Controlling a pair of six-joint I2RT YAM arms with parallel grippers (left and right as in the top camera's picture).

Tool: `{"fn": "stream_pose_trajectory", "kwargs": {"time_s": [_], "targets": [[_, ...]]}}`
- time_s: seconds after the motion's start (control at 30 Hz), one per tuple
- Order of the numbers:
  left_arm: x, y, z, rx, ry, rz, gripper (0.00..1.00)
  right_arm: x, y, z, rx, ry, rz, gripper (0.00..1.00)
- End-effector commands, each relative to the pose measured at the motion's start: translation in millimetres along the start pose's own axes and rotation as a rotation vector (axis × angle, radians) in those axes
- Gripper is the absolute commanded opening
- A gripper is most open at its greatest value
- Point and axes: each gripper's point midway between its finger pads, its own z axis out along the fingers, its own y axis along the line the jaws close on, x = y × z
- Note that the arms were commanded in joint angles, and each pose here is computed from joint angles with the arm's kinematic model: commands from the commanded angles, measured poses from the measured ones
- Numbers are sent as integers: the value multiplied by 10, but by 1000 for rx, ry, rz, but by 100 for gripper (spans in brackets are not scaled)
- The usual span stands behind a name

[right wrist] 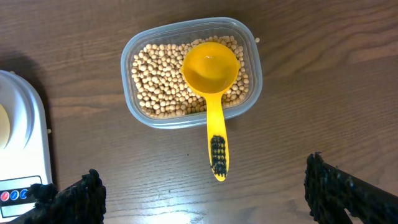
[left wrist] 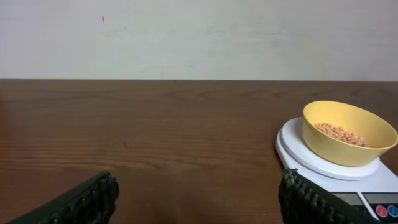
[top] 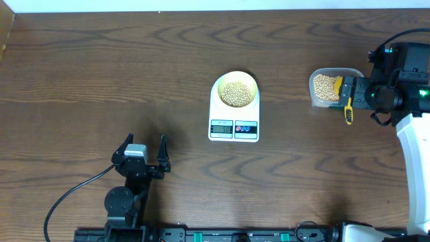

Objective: Scoop item into bowl and weigh 50g on scale

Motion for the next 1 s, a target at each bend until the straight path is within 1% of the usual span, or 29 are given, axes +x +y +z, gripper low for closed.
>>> {"fn": "stream_pose_trajectory", "kwargs": {"time_s": [0.0, 0.7, 0.83, 0.97], "targets": [[160, 26, 2, -11, 51, 18, 84, -10, 5, -27, 8, -8, -21, 99], [167, 56, 4, -29, 54, 5, 84, -10, 5, -27, 8, -8, -21, 99], [167, 58, 3, -30, 54, -28, 85, -10, 5, -27, 8, -8, -21, 99], [175, 58, 5, -31, 58, -28, 84, -10, 5, -27, 8, -8, -21, 99]]}}
